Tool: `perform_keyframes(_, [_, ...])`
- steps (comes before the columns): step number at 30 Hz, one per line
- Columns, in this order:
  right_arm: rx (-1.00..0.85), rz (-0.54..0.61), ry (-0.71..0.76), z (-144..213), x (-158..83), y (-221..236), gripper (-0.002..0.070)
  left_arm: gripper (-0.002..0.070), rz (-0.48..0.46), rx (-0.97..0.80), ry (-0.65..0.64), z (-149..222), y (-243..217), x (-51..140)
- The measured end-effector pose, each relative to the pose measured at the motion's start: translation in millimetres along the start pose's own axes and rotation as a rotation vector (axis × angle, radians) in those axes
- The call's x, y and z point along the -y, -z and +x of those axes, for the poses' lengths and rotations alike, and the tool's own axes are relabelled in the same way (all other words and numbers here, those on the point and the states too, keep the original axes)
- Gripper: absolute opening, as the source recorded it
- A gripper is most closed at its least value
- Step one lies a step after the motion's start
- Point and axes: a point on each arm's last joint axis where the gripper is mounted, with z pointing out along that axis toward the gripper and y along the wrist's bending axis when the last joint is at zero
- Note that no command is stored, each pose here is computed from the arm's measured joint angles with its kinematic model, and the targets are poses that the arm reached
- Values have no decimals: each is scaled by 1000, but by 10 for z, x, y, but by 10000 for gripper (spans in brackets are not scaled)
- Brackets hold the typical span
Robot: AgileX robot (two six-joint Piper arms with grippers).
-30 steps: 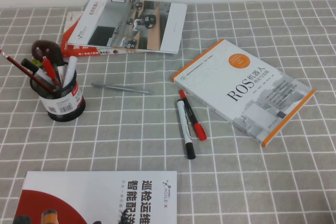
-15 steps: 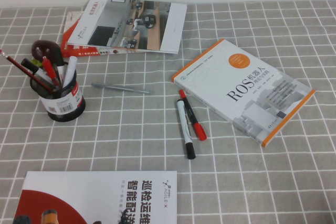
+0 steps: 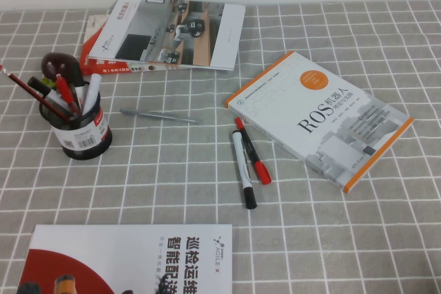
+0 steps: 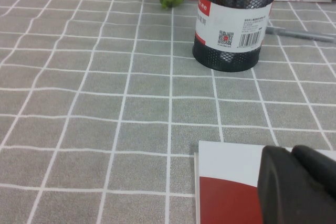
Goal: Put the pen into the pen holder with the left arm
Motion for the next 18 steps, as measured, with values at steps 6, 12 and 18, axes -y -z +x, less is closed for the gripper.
perform_keyframes(6, [0, 0, 0, 0, 0, 0, -15, 0, 0, 0, 0, 0, 0, 0])
perform_keyframes(12, [0, 0, 0, 0, 0, 0, -15, 0, 44, 100, 151, -93, 5, 33])
perform_keyframes(18, [0, 0, 0, 0, 0, 0, -15, 0, 104, 271, 518, -256, 37, 28])
